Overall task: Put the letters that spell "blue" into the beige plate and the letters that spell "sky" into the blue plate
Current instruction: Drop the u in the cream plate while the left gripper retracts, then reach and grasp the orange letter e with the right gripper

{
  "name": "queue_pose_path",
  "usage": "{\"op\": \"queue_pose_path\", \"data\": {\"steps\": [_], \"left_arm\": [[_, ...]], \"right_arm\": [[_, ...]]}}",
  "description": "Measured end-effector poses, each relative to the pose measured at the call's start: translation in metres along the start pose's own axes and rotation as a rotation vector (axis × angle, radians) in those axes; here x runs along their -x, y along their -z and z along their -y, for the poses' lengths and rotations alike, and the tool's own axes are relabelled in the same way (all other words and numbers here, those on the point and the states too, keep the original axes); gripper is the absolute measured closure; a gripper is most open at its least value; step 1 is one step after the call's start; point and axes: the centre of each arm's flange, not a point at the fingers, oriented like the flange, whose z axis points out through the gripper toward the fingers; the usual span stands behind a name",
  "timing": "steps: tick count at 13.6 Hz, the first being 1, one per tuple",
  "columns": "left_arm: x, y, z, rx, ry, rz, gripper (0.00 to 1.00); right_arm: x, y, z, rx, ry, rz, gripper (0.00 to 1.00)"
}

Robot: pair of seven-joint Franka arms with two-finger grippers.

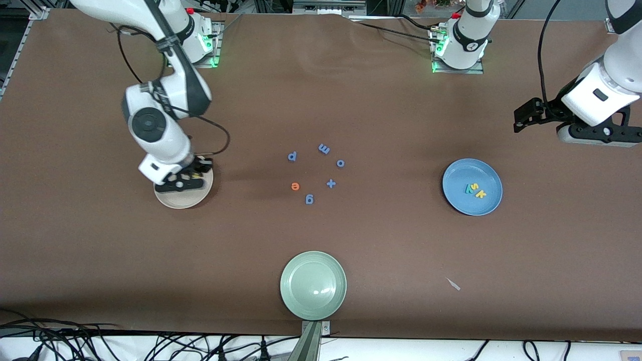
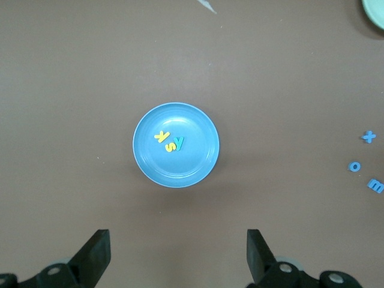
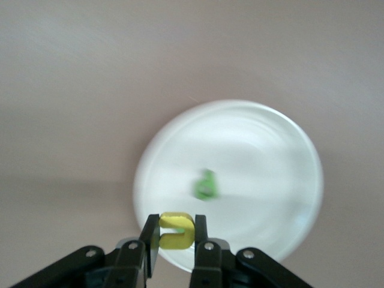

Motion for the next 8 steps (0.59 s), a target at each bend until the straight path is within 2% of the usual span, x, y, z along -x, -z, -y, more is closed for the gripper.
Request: {"op": "queue_pose_path", "data": {"steps": [3,5,8], "left_arm": [[-0.001,-0.001,0.000,0.000,0.001,-0.002,0.00],[-0.001,-0.001,0.000,0.000,0.001,-0.003,0.00],[-0.001,0.001,0.000,0.000,0.001,-0.008,0.00]], "right_arm": [[0.032,-0.034,-0.019,-0.010,0.000,-0.012,0.73],[0.039,-0.042,-0.016,-0.014,0.006,-0.014,0.58],[0.036,-0.036,-0.011,-0.021,-0.011,-0.033,0.27]]}}
